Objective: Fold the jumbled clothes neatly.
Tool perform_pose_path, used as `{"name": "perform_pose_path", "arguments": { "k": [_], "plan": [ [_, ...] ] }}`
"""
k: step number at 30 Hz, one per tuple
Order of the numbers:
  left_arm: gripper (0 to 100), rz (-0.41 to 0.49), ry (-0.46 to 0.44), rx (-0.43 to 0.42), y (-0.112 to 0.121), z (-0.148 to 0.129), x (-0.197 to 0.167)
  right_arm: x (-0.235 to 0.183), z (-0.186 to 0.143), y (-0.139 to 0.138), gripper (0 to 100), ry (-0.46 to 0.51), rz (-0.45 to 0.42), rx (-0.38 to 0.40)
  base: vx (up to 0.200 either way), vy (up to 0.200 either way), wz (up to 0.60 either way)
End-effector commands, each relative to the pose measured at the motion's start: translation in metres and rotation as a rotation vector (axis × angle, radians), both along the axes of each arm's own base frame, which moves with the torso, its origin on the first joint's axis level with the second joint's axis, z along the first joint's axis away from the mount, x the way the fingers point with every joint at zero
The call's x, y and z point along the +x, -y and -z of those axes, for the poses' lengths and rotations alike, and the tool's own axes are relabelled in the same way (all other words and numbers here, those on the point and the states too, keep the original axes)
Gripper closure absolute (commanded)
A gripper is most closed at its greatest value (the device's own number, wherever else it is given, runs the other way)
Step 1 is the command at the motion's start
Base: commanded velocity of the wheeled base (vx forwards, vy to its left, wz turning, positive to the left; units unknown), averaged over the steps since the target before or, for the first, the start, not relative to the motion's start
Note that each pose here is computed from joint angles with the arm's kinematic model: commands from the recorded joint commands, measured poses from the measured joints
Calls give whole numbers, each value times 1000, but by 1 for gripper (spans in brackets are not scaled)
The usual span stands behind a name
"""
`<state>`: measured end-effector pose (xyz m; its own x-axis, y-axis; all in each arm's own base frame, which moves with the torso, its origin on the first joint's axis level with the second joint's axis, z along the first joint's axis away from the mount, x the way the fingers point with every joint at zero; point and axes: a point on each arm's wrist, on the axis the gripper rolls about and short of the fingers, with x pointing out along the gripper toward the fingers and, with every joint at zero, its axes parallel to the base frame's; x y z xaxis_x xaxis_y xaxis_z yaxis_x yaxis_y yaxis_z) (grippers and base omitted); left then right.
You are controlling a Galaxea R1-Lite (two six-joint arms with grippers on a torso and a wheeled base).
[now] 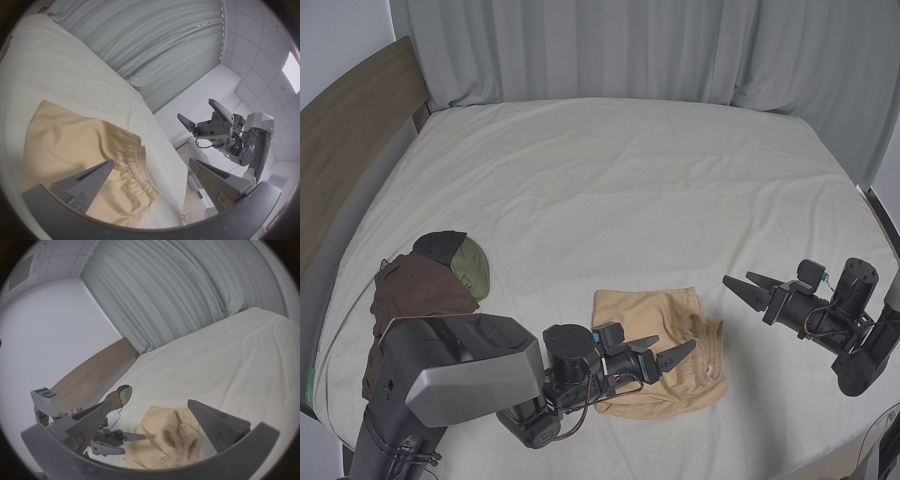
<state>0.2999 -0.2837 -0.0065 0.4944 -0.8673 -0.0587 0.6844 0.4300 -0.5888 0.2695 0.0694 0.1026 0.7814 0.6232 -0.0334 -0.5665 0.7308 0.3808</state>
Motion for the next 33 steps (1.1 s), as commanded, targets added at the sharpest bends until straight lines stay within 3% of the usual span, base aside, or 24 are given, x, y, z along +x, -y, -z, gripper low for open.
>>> {"name": "perform_pose_path", "arguments": {
  "k": [1, 12, 16, 21, 22, 23, 26, 31, 33],
  "plan": [
    [0, -2, 14, 5, -1, -2, 0, 0, 1, 0, 0, -4, -2, -1, 0, 0, 0],
    [0, -46, 16, 16, -14, -4, 6, -5, 16, -9, 0, -74, -31, -10, 0, 0, 0],
    [0, -115, 9, 27, -46, -22, 7, -14, 28, -23, 0, -159, -78, 6, 0, 0, 0],
    [0, -167, 34, 52, -77, -40, 5, -16, 31, -28, 0, -177, -94, 6, 0, 0, 0],
    [0, -193, 66, 88, -96, -46, 3, -18, 32, -29, 0, -187, -102, 6, 0, 0, 0],
    [0, -193, 66, 88, -96, -46, 3, -18, 32, -29, 0, -187, -102, 6, 0, 0, 0],
    [0, -224, 130, 188, -133, -49, 0, -21, 34, -36, 0, -196, -127, 1, 0, 0, 0],
    [0, -234, 149, 286, -155, -45, -15, -21, 40, -39, 0, -213, -123, -9, 0, 0, 0],
    [0, -195, 174, 311, -164, -47, -22, -24, 40, -43, 0, -215, -128, -13, 0, 0, 0]
  ]
}}
